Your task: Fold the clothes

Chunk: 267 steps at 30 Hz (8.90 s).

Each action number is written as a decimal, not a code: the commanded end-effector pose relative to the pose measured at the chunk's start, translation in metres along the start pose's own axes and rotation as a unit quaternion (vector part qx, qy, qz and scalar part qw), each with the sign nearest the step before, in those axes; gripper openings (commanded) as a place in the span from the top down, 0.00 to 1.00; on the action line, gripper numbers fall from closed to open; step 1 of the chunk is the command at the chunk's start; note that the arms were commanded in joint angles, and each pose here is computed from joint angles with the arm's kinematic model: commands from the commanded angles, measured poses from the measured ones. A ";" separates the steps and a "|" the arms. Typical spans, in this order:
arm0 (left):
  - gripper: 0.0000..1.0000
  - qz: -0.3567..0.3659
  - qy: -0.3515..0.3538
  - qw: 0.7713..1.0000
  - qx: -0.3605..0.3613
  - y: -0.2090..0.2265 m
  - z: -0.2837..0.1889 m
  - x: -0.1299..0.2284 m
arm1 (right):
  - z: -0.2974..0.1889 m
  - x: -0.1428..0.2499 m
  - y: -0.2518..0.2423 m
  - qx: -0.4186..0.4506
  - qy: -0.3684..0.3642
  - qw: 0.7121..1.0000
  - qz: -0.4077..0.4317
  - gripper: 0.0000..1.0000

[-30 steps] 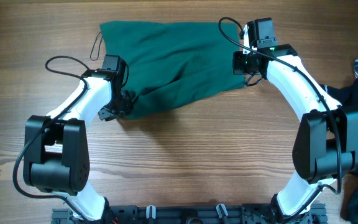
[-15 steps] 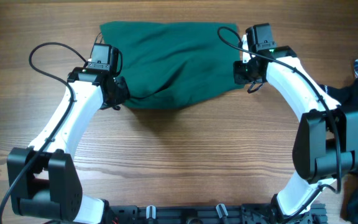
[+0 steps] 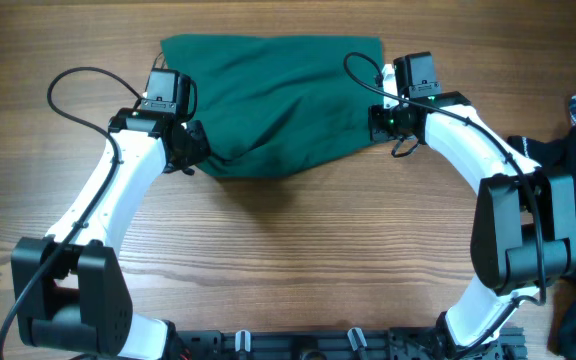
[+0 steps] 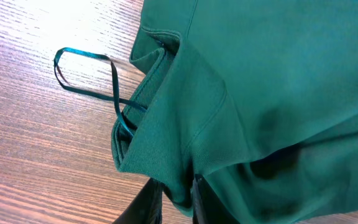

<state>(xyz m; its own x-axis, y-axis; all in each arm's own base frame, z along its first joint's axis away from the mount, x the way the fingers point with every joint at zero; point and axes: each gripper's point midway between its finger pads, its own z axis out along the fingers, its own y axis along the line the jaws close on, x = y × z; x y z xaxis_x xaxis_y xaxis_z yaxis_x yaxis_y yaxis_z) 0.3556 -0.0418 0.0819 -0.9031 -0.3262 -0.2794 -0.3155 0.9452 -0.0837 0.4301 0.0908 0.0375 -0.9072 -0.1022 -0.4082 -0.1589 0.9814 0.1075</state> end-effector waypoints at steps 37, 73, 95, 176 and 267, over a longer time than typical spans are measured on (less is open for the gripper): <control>0.92 -0.080 -0.149 0.983 0.072 -0.010 0.051 -0.105 | -0.031 0.032 0.055 -0.132 0.111 0.985 -0.005 0.96; 0.73 -0.081 -0.150 0.983 0.071 -0.009 0.051 -0.106 | 0.021 0.022 0.105 -0.040 -0.018 0.832 -0.552 0.47; 0.75 -0.081 -0.155 0.982 0.074 -0.010 0.050 -0.108 | 0.005 -0.054 0.092 0.091 -0.130 0.854 -0.495 0.96; 0.53 0.002 -0.130 0.991 0.044 -0.026 0.091 -0.146 | 0.050 0.005 0.003 0.076 -0.009 0.992 -0.105 0.96; 0.96 0.116 -0.039 0.992 0.030 -0.057 0.033 -0.089 | 0.037 -0.051 0.066 -0.081 -0.093 0.981 -0.150 0.96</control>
<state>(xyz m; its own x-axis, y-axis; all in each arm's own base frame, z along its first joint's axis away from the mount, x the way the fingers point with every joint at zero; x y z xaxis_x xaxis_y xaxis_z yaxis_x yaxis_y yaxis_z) 0.4641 -0.0732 0.0901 -0.9197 -0.0711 -0.3861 -0.0401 0.9953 -0.0876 0.4851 0.1546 0.0584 -0.7263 -0.2855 -0.6253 -0.4132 0.9083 0.0653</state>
